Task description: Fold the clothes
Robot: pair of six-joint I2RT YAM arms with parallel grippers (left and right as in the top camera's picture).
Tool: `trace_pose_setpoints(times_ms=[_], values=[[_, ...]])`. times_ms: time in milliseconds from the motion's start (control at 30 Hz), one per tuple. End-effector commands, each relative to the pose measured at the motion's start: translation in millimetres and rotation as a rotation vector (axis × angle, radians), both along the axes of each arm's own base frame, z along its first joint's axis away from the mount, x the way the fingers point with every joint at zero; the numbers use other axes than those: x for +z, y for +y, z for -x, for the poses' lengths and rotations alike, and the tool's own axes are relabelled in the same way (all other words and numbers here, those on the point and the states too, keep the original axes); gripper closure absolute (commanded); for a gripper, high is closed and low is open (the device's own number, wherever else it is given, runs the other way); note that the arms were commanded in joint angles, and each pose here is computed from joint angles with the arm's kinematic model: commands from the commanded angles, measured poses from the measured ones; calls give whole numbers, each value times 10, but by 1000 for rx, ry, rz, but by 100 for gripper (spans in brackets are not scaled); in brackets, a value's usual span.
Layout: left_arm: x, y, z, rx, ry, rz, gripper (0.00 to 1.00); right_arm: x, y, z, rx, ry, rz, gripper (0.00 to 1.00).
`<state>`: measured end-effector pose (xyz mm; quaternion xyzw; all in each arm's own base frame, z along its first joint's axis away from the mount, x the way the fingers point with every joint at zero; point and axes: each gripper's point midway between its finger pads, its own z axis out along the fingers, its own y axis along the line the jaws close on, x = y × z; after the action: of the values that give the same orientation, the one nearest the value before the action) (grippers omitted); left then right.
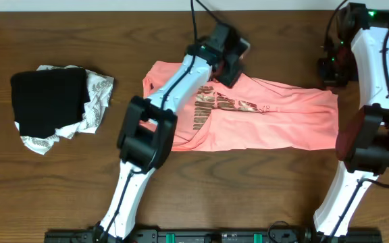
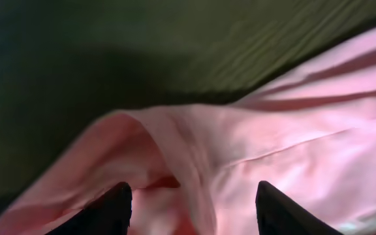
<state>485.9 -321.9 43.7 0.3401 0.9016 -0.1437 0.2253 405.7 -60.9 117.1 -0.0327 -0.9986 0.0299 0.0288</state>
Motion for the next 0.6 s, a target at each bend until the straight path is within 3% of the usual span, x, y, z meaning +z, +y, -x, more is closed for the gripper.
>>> trace_pose_setpoints(times_ms=[0, 233, 500, 567], values=[[-135, -41, 23, -22, 28, 26, 39, 129, 30, -48, -1, -46, 19, 99], [-125, -91, 5, -32, 19, 49, 48, 129, 30, -75, -1, -57, 21, 99], [-84, -168, 17, -55, 24, 95, 93, 130, 27, -92, -1, -64, 22, 99], [-82, -157, 10, -53, 24, 95, 94, 130, 25, -94, -1, -65, 22, 99]])
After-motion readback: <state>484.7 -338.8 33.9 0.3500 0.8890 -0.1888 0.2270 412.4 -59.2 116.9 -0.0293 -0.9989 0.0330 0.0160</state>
